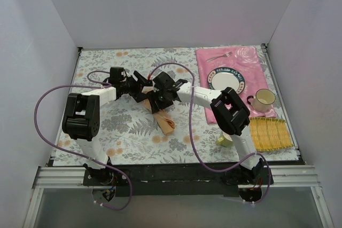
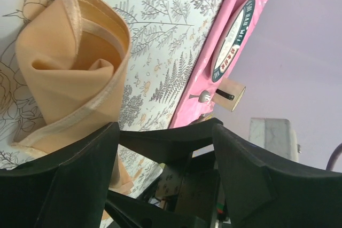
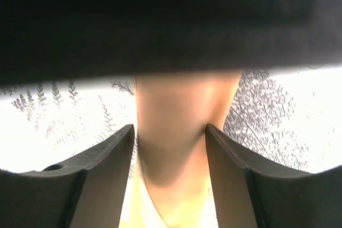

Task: Fold the napkin, place the utensils inside, and roll it up
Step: Roll the napkin with the utensil

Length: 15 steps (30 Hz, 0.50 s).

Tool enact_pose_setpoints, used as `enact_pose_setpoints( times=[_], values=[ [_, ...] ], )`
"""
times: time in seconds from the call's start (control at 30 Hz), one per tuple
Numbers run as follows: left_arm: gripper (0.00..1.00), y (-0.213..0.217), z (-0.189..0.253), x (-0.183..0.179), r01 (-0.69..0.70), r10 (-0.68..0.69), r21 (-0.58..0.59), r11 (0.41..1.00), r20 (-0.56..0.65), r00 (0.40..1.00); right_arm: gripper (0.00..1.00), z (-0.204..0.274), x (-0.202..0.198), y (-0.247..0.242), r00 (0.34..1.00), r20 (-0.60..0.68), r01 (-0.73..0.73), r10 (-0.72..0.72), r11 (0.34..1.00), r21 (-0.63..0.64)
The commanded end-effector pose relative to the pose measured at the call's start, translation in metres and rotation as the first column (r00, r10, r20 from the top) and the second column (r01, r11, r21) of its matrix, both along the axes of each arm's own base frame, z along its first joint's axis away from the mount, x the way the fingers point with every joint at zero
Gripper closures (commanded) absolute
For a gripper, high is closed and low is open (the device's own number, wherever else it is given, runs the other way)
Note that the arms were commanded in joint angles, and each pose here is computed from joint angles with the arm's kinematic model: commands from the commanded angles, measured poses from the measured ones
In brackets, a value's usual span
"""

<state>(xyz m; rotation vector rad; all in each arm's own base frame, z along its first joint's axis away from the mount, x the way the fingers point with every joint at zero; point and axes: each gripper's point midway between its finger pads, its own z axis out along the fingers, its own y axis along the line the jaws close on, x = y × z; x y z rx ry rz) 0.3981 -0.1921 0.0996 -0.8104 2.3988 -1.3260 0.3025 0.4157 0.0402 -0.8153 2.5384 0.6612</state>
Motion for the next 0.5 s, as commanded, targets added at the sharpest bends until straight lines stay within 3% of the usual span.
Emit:
enact_pose_setpoints(
  times=[0.0,0.33,0.43,0.47],
  values=[
    [0.31,-0.007,0.007,0.005,0.023,-0.023,-0.029,0.999,0.014,1.000,0.34,0.039,0.000,-0.008,0.999,0.033,0.019,-0.019,1.000,0.020],
    [0.31,-0.009,0.018,0.006,0.021,-0.019,-0.031,0.999,0.057,0.998,0.32,0.074,-0.012,-0.014,0.999,0.045,0.003,-0.006,0.997,0.082],
    [0.31,-0.009,0.028,0.008,0.015,-0.013,-0.026,1.000,0.075,0.997,0.39,0.077,-0.020,-0.005,0.999,0.019,-0.029,0.026,0.990,0.141],
    [0.31,-0.009,0.032,0.009,0.012,-0.010,-0.029,1.000,0.082,0.997,0.47,0.071,-0.025,-0.003,0.999,-0.007,-0.042,0.043,0.987,0.155]
  ],
)
